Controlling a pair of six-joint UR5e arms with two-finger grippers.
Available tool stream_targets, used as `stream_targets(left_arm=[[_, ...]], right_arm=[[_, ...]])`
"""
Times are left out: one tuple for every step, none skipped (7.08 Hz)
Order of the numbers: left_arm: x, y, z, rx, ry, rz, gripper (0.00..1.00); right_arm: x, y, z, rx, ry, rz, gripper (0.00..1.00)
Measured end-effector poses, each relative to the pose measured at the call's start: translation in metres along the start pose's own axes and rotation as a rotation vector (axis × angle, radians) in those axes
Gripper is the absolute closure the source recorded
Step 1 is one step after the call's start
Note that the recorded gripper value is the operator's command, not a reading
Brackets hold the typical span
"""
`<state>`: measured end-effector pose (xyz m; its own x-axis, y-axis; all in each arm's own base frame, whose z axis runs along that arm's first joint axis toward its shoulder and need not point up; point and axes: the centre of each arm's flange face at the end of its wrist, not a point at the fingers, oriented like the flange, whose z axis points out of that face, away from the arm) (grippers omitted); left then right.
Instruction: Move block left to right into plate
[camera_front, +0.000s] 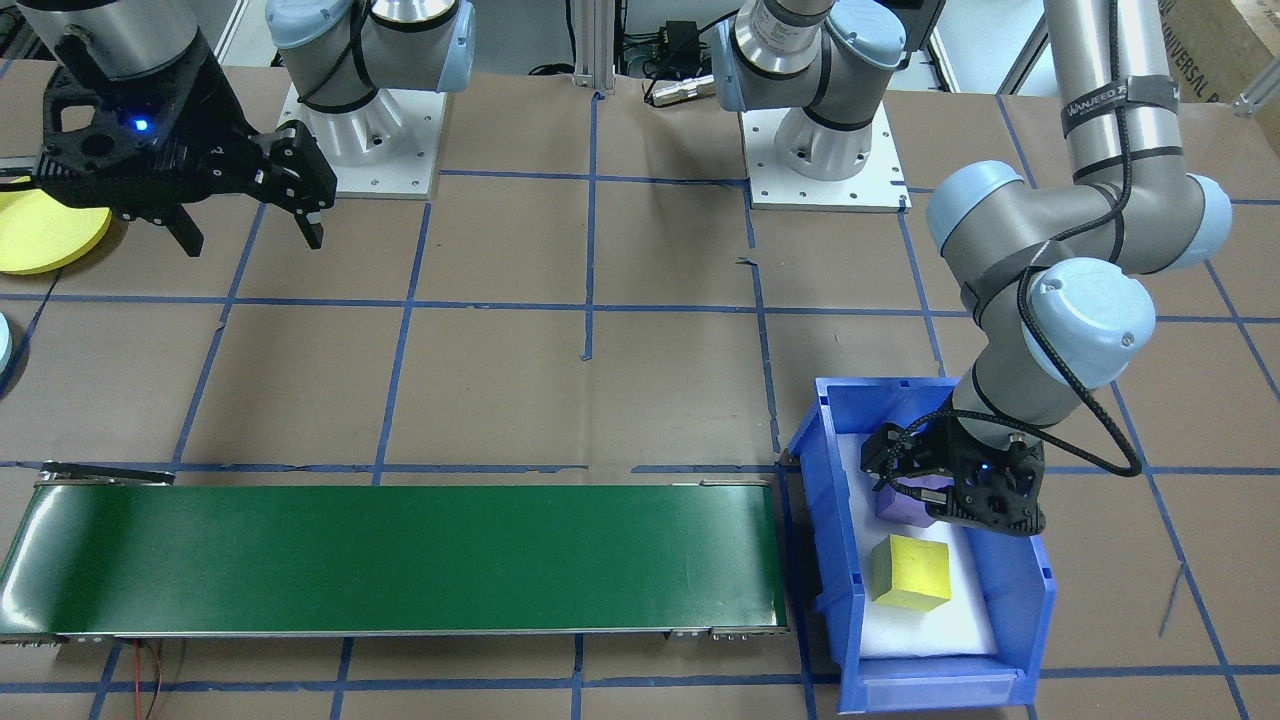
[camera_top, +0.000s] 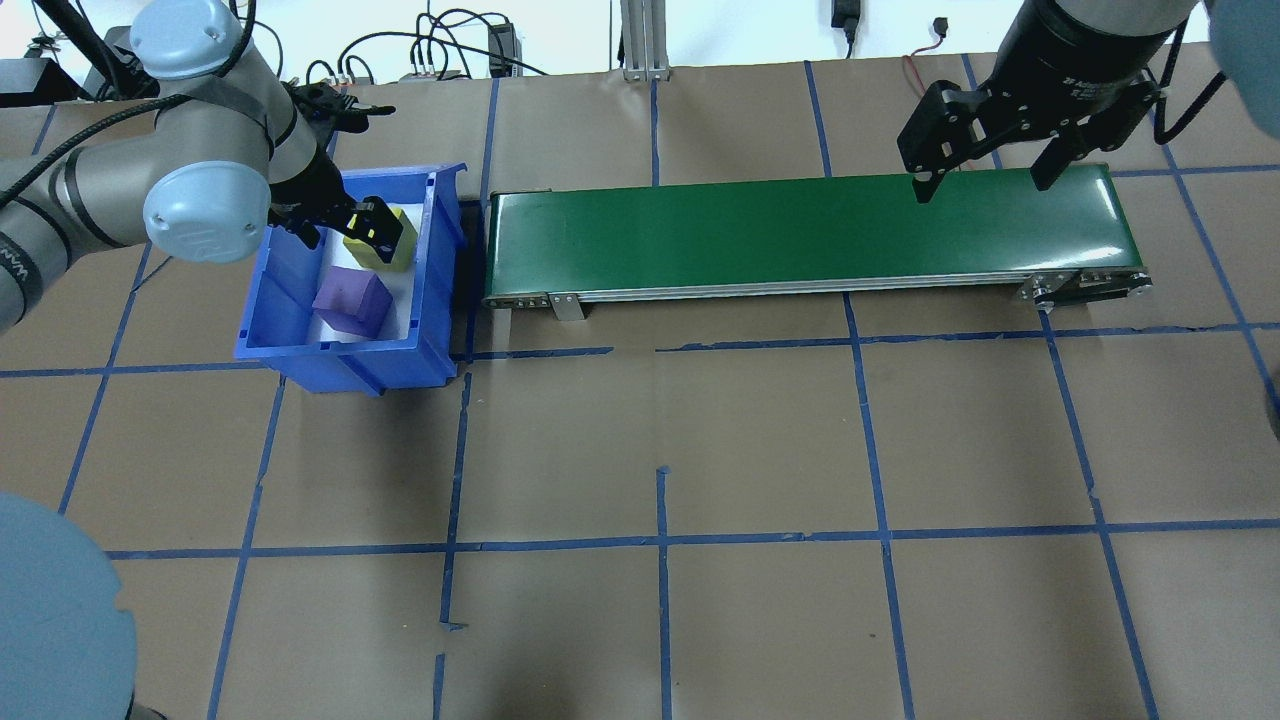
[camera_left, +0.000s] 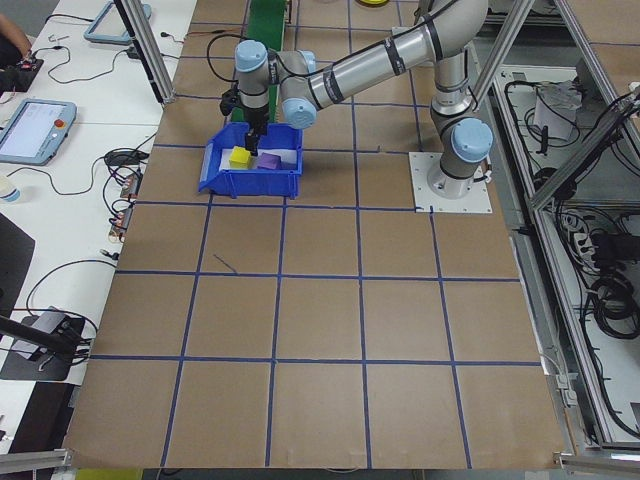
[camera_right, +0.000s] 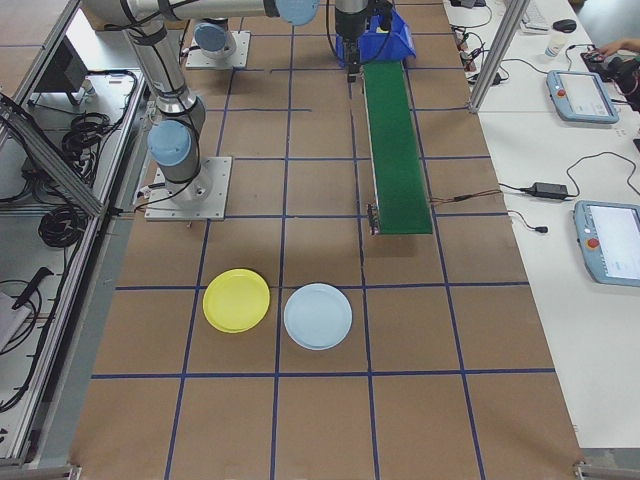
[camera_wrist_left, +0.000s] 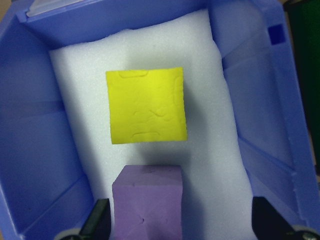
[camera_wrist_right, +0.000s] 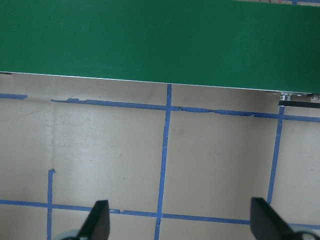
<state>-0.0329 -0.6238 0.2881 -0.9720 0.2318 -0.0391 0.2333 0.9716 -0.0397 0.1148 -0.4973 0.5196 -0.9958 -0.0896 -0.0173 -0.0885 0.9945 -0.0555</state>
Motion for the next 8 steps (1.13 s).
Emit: stream_targets(left_arm=[[-0.002,0.001,0.009,-0.012,0.007,0.004,0.0],[-0.001,0.005,0.022,-0.022,0.011,0.007,0.0],[0.0,0.01,0.033,-0.025,0.011,0.012,0.0],[0.002,0.014,0.041,-0.027,0.009,0.025,0.0],[0.002,0.016,0.044,-0.025,0.005,0.043,0.0],[0.002,0.017,0.046,-0.024,0.004,0.053,0.0],[0.002,0.016,0.045,-0.02,0.002,0.056,0.0],[0.001,0.014,0.039,-0.009,-0.004,0.058,0.0]], right_arm=[[0.0,0.0,0.0,0.0,-0.001,0.0,0.0],[0.0,0.0,0.0,0.0,-0.001,0.001,0.0],[0.0,0.0,0.0,-0.001,-0.002,0.001,0.0],[-0.001,0.0,0.0,-0.001,-0.002,0.0,0.0],[-0.001,0.0,0.0,0.0,-0.002,0.0,0.0],[0.0,0.0,0.0,0.0,-0.002,0.0,0.0],[0.0,0.0,0.0,0.0,-0.002,0.0,0.0],[0.0,0.0,0.0,0.002,-0.001,0.0,0.0]])
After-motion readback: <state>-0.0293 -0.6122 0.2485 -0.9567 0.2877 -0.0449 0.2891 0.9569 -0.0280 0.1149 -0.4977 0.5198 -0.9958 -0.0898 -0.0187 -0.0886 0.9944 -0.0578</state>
